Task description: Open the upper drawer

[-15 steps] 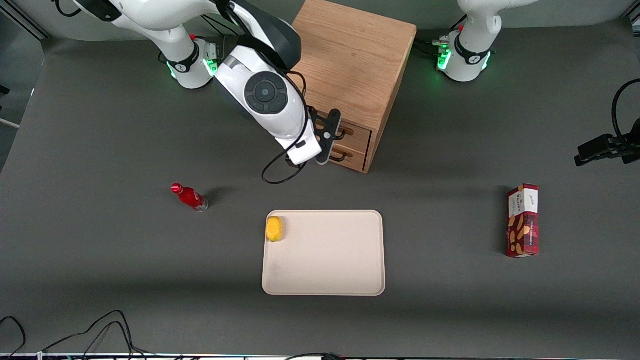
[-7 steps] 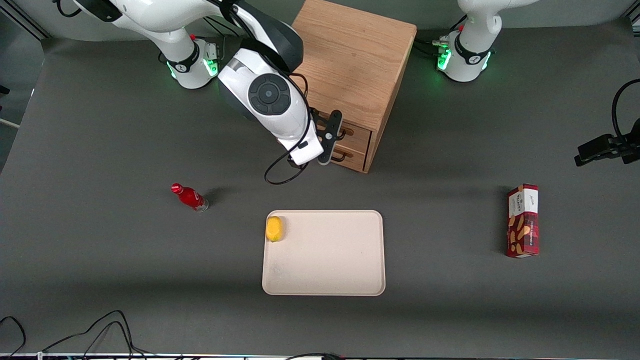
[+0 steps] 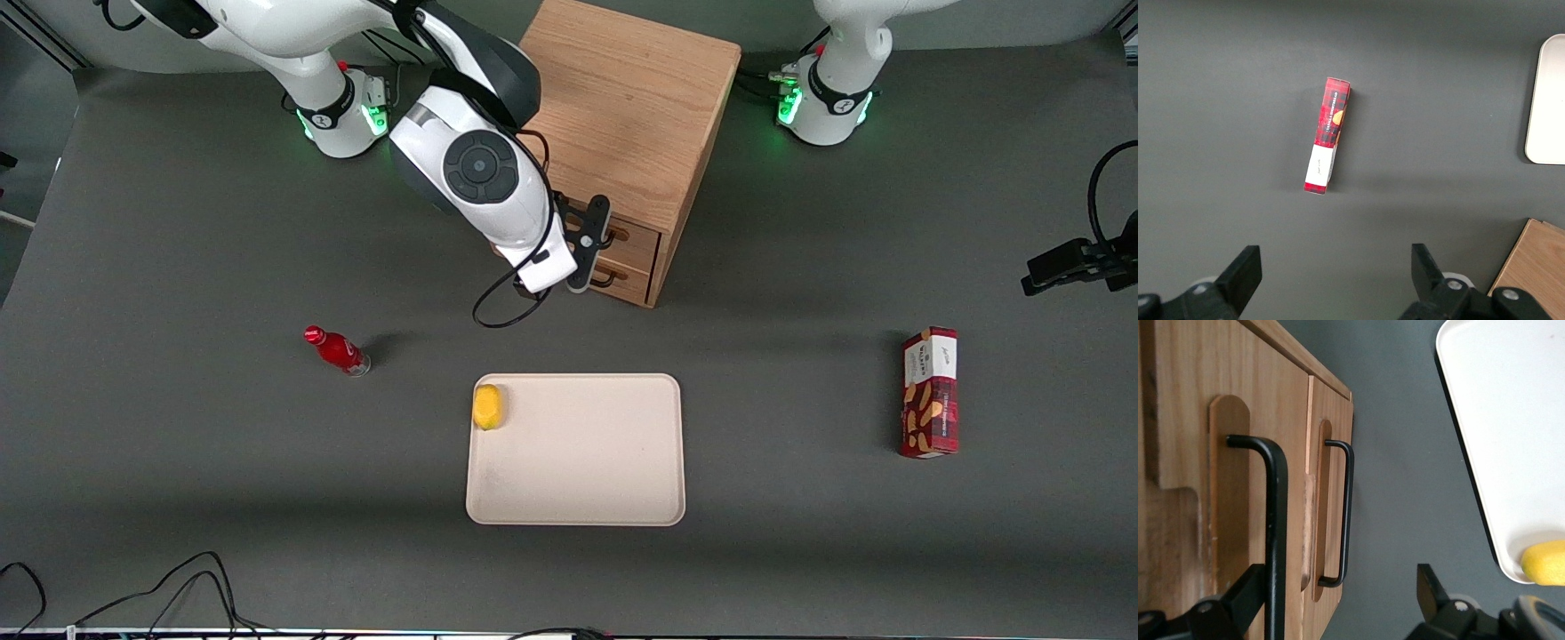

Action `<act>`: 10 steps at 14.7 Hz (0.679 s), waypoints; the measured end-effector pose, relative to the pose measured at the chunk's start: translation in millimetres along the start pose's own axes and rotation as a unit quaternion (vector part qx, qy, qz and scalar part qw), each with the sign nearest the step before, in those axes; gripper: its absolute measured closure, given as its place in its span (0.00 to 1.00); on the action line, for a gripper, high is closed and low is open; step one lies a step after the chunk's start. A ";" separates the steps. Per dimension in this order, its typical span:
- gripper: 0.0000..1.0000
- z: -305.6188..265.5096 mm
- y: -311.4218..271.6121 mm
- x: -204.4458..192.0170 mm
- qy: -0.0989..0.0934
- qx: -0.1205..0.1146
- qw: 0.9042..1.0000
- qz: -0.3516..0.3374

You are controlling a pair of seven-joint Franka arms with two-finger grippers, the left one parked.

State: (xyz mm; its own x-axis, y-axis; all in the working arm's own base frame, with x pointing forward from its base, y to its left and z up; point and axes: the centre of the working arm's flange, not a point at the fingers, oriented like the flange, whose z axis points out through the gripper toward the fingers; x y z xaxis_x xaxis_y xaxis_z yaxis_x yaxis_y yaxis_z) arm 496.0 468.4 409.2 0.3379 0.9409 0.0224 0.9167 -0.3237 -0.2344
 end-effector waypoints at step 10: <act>0.00 17.5 1.6 -0.6 0.001 -0.003 1.000 0.000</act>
State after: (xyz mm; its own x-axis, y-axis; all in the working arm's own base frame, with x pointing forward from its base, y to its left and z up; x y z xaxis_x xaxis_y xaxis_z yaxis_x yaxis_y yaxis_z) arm 493.4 469.1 391.8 0.3386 0.9406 0.0251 0.9179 -0.3243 -0.2286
